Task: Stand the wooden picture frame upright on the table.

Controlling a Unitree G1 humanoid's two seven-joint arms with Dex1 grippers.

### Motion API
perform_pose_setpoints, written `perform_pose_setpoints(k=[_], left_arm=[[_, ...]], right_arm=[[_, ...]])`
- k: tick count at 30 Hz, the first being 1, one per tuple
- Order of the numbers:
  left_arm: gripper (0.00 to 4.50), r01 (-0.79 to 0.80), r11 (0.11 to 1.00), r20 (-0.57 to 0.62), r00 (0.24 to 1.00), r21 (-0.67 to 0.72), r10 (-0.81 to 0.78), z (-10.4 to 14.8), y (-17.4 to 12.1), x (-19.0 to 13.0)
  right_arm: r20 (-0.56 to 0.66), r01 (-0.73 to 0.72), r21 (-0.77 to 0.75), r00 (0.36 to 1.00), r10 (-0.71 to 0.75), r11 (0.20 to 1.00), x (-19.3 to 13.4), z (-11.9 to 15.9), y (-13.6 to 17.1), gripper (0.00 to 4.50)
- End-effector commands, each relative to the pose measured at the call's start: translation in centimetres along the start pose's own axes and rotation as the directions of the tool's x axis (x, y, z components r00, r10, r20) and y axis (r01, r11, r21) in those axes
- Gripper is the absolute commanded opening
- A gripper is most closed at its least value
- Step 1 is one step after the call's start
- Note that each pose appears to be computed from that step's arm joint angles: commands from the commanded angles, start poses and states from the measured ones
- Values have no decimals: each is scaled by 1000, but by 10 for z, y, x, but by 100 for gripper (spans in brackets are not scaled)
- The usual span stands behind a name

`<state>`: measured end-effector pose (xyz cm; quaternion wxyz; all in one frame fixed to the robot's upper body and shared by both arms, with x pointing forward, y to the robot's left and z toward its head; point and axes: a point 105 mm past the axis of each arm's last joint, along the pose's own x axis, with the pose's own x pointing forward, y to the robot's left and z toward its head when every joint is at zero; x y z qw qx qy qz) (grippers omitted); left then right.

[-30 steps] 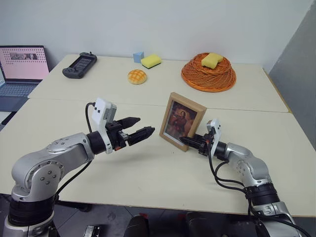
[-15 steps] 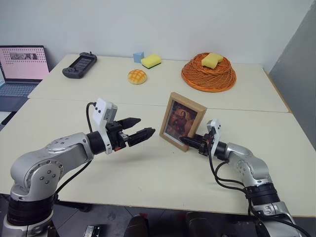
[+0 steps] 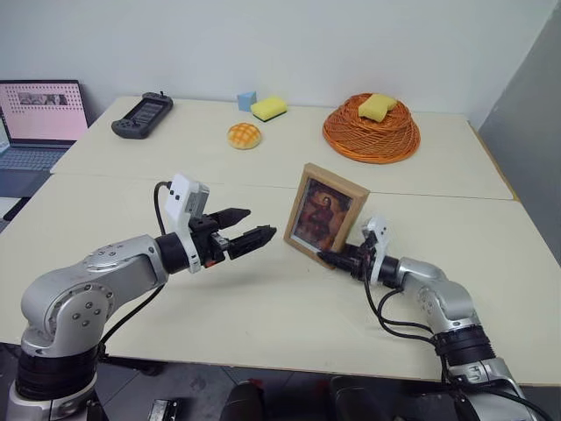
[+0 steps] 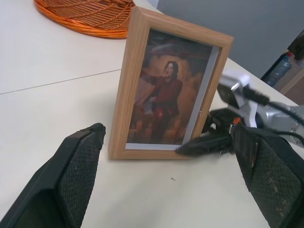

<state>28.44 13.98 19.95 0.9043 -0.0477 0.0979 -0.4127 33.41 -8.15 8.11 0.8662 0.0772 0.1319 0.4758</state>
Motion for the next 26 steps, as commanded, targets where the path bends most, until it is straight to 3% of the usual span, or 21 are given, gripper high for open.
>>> perform_pose_setpoints(k=[1,6,17,26], left_arm=[[450,20,999,22,1000,32,-21,9,-6,1],[450,18,999,22,1000,33,-19,9,-6,2],[450,37,999,-10,999,36,-37,5,-8,-3],[450,29,999,22,999,42,-30,10,-4,0]], right_arm=[[-3,16,-5,1000,-16,1000,-3,4,-4,340],[-19,8,-18,1000,-8,1000,-2,2,-2,439],[-45,26,-33,999,-27,999,-25,3,-6,439],[-32,34,-3,999,-34,999,-24,2,-3,439]])
